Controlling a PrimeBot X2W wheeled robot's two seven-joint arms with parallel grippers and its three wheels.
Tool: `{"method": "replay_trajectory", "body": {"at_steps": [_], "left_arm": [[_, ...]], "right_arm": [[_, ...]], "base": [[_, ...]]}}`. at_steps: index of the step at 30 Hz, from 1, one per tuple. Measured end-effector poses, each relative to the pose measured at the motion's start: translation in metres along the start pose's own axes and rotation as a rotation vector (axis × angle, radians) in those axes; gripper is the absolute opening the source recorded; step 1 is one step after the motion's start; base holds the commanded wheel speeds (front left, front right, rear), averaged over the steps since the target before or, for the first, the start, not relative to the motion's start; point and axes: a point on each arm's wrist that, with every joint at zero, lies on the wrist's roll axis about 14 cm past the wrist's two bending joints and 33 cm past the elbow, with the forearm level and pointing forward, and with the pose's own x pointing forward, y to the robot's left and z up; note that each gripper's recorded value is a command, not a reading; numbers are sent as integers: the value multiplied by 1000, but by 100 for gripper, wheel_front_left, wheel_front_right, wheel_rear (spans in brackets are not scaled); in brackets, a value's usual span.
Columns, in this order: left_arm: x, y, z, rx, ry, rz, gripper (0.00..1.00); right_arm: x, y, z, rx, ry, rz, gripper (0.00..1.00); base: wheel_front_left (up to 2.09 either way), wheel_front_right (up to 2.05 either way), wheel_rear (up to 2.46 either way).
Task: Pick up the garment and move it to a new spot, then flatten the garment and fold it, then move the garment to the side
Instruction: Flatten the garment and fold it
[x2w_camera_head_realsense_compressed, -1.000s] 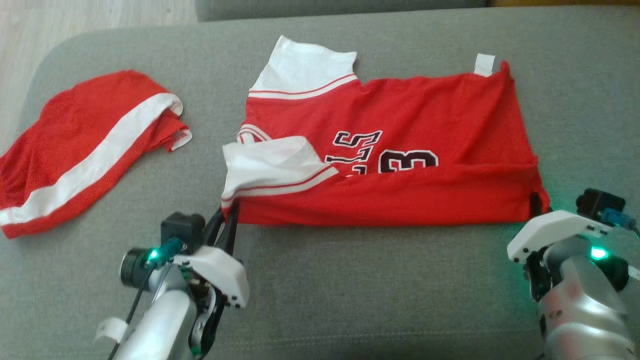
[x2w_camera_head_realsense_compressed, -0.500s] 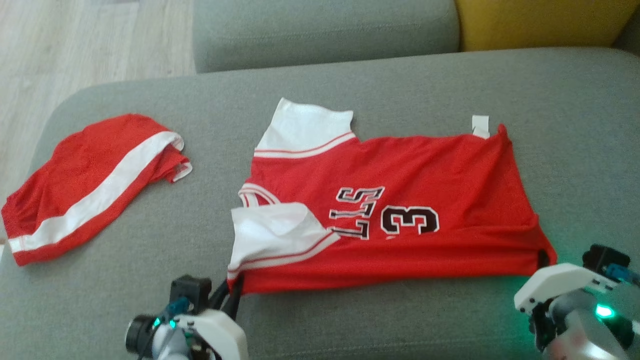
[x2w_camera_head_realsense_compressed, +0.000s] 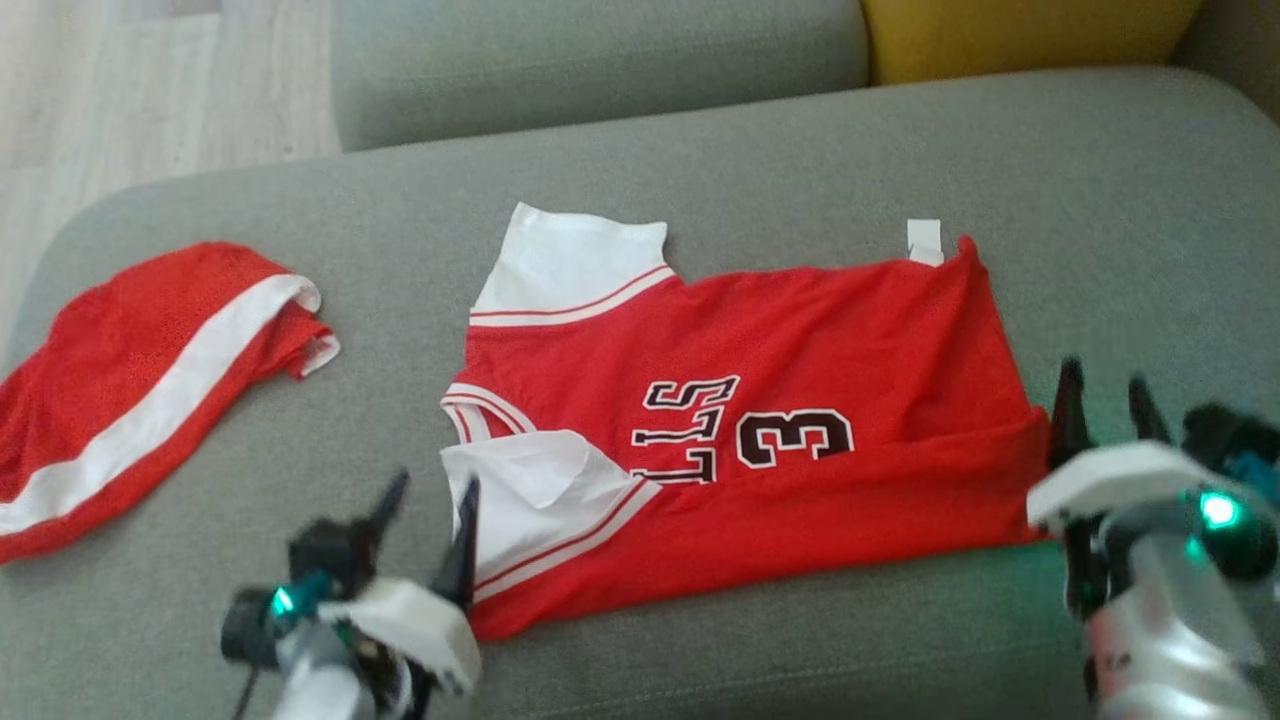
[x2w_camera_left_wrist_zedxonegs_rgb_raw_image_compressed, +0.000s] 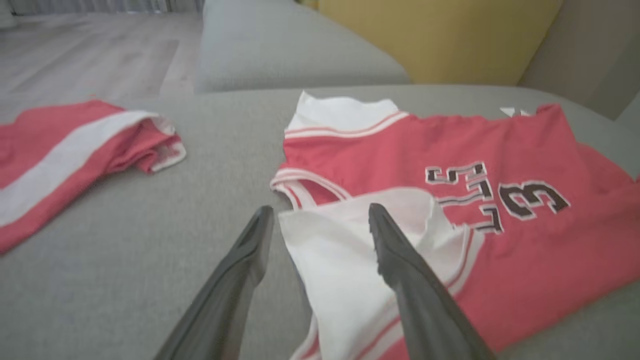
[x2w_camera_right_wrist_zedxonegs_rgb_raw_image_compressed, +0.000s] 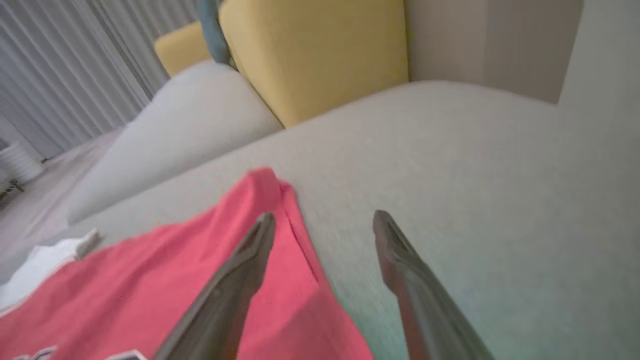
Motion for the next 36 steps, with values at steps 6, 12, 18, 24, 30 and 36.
{"method": "replay_trajectory", "body": {"at_steps": [6,12,18,24,30,36], "left_arm": [[42,4,52,5,-150,-18,100],[105,4,74,94,-122,-88,100],[171,3,55,192,54,-151,100],[230,19,28,270,183,-148,100],[262,23,8,300,247,-150,100],[279,29,-9,327,308,-153,100]], "right_arm": [[14,30,65,-49,-213,100,100],[23,49,78,-115,-254,159,100],[39,52,78,-151,-239,167,100],[49,44,70,-170,-220,150,100],[50,29,66,-189,-211,113,100],[50,21,65,-208,-206,93,100]], "base": [[0,0,0],[0,0,0],[0,0,0],[0,0,0],[0,0,0],[0,0,0]]}}
